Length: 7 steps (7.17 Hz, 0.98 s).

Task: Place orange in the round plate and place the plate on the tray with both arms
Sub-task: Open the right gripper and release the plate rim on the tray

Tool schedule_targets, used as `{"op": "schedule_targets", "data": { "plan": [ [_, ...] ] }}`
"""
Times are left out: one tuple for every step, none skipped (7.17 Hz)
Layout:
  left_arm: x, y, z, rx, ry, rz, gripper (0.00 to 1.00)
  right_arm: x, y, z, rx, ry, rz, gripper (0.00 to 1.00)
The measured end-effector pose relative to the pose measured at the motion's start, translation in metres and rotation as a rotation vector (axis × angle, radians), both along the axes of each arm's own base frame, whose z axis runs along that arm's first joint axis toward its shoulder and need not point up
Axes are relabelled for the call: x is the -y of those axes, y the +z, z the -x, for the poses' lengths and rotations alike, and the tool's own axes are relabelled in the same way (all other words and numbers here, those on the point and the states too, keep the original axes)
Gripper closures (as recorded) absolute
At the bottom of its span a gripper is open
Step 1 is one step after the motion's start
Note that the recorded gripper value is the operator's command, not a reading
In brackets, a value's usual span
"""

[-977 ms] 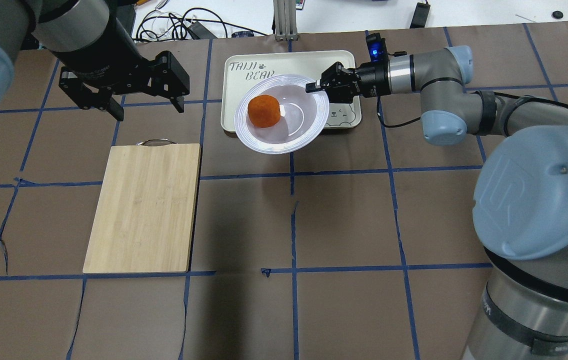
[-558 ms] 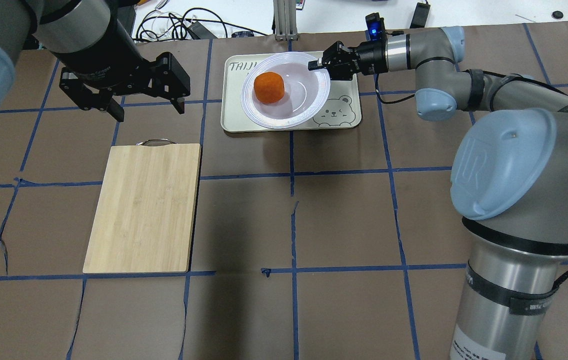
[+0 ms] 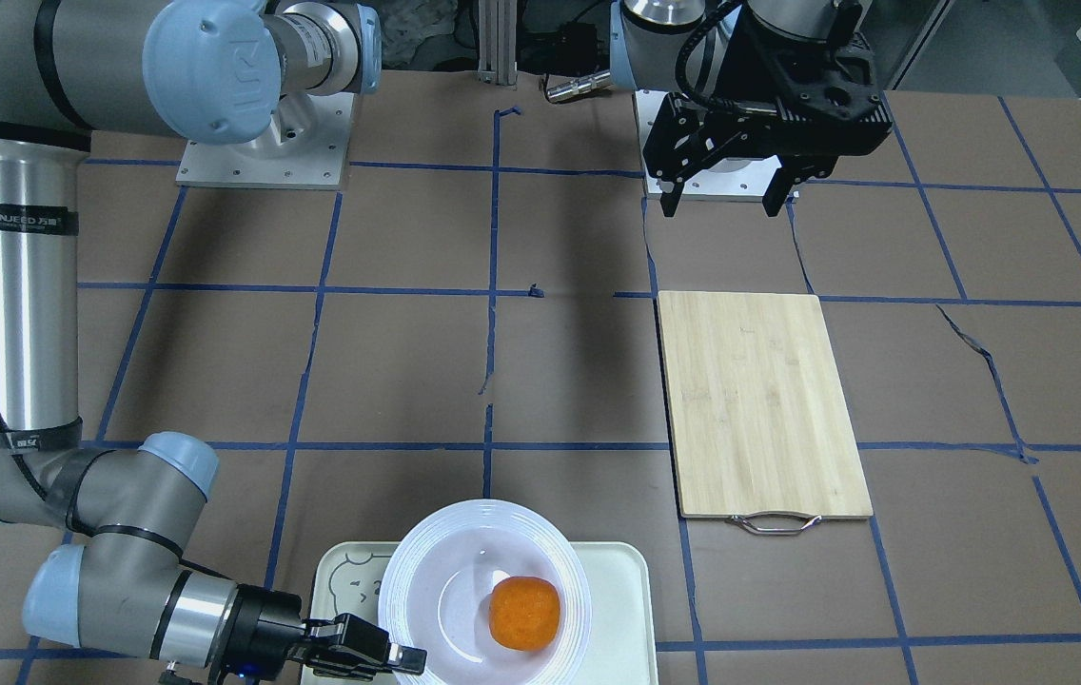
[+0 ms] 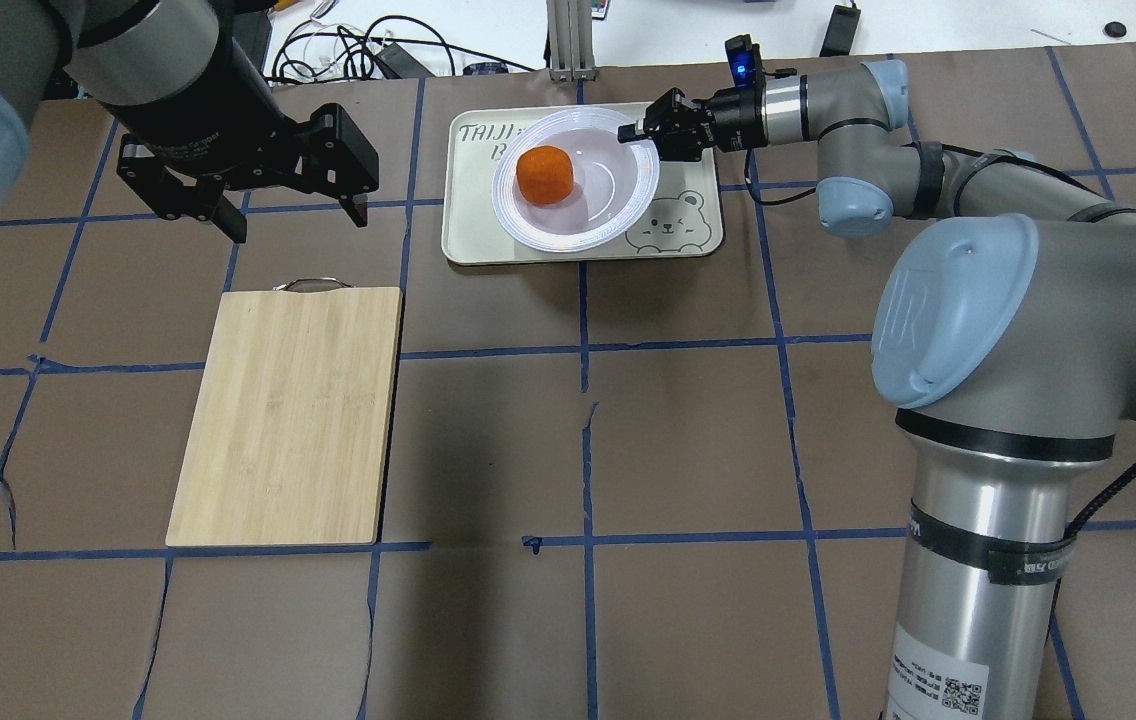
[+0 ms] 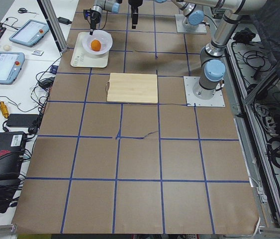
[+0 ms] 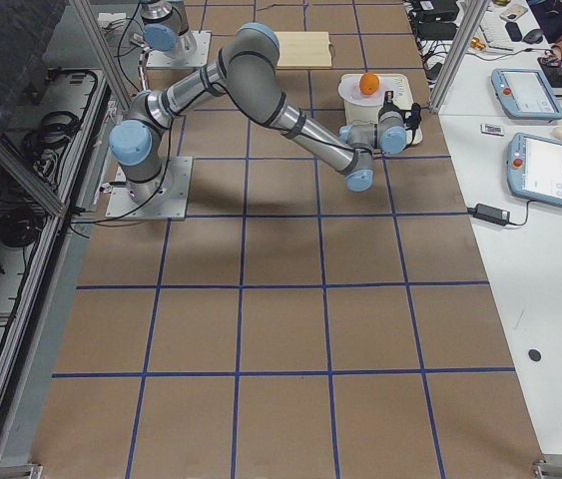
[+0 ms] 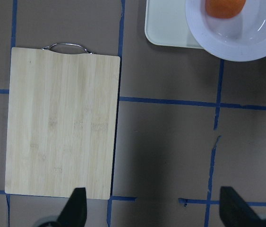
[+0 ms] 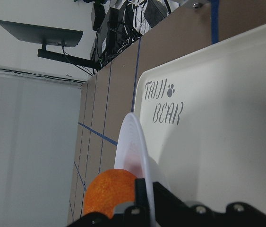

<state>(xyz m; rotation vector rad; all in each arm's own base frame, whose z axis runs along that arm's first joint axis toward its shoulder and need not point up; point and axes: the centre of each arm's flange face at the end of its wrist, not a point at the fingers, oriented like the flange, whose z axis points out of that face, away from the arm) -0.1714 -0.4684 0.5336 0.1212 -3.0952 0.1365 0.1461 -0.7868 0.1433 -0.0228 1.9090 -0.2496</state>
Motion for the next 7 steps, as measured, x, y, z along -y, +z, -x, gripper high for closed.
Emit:
{"op": "schedule_targets", "data": {
  "plan": [
    [0.000,0.000,0.000,0.000,0.000,0.001,0.00,0.004,-0.007,0.000,-0.001,0.000,-0.001,1.00],
    [0.000,0.001,0.000,0.000,0.000,0.002,0.00,0.008,-0.011,0.001,-0.002,0.000,0.000,1.00],
    [0.000,0.001,0.000,0.000,0.000,0.002,0.00,0.010,-0.013,0.001,-0.006,-0.001,0.004,1.00],
    [0.000,0.001,0.000,0.000,0.000,0.002,0.00,0.012,-0.015,0.002,-0.010,-0.002,0.004,1.00],
    [0.000,0.001,0.000,0.000,0.000,0.002,0.00,0.013,-0.018,0.002,-0.013,-0.003,0.003,1.00],
    [0.000,0.001,0.000,0.000,0.000,0.002,0.00,0.014,-0.020,0.002,-0.018,-0.004,0.002,0.61],
    [0.000,0.001,0.000,0.000,0.000,0.002,0.00,0.014,-0.021,0.003,-0.035,-0.007,0.001,0.36]
  ]
}}
